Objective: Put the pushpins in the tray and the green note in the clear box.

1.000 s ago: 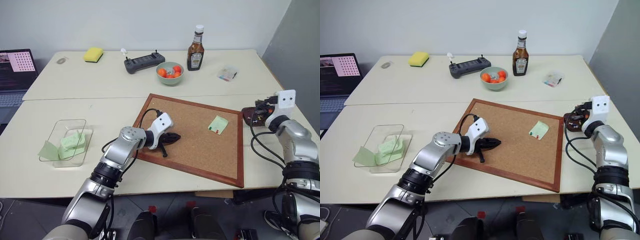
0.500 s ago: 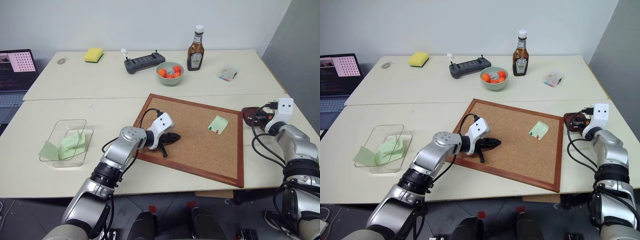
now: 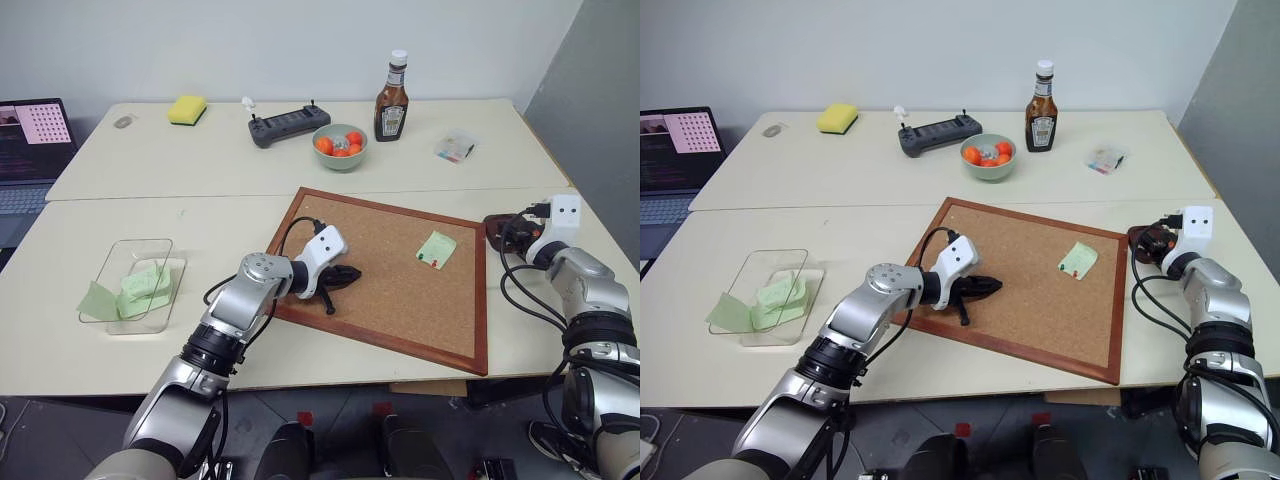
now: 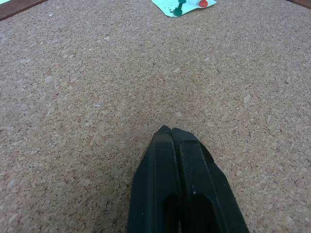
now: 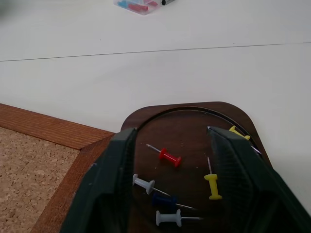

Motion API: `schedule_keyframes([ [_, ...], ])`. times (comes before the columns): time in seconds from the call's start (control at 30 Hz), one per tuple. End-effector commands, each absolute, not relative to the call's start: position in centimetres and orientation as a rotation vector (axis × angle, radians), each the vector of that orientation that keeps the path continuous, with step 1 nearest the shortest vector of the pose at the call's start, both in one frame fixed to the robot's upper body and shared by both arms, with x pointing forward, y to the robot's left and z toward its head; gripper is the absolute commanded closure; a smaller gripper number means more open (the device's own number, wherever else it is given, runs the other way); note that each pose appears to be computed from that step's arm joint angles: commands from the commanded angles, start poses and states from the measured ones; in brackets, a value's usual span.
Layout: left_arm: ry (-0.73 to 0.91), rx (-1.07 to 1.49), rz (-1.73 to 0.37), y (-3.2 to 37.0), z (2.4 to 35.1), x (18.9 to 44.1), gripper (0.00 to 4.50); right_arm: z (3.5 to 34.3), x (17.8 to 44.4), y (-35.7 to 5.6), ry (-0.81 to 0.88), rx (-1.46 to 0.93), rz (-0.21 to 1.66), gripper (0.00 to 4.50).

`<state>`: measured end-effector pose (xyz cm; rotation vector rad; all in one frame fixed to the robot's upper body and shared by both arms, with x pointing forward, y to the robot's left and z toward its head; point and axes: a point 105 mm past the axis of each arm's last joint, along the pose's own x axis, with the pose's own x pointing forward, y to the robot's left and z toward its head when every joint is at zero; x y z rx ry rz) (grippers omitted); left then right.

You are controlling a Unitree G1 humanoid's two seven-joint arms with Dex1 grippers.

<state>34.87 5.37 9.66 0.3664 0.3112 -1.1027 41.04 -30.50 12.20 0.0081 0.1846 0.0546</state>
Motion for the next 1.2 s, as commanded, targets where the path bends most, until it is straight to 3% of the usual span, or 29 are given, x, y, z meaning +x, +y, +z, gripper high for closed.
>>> schedule_keyframes([
  [0.03, 0.328, 0.378, -1.096, 5.6, 9.4, 34.9, 4.50, 16.3, 40.9, -30.4, 0.042, -0.074, 0.097, 0.92],
  [0.1, 0.328, 0.379, -1.096, 5.6, 9.4, 35.0, 4.50, 16.8, 40.7, -29.5, 0.018, -0.099, 0.152, 0.57],
  [0.17, 0.329, 0.381, -1.097, 5.6, 9.4, 34.9, 4.50, 16.5, 39.2, -26.4, 0.027, -0.108, 0.365, 0.13],
  [0.27, 0.329, 0.384, -1.098, 5.6, 9.4, 35.0, 4.50, 15.8, 36.1, -22.9, 0.051, -0.123, 0.650, 0.13],
  [0.33, 0.330, 0.384, -1.099, 5.6, 9.4, 35.0, 4.50, 15.2, 34.8, -21.8, 0.072, -0.165, 0.744, 0.13],
  [0.53, 0.328, 0.385, -1.102, 5.5, 9.5, 35.1, 4.50, 13.8, 33.7, -19.3, 0.089, -0.198, 0.862, 0.13],
  [0.83, 0.328, 0.389, -1.103, 5.6, 9.5, 35.1, 4.50, 11.6, 35.2, -17.3, 0.126, -0.197, 0.885, 0.13],
  [1.2, 0.331, 0.385, -1.092, 5.9, 9.4, 34.9, 4.50, 11.4, 36.2, -18.6, 0.127, -0.199, 0.841, 2.20],
])
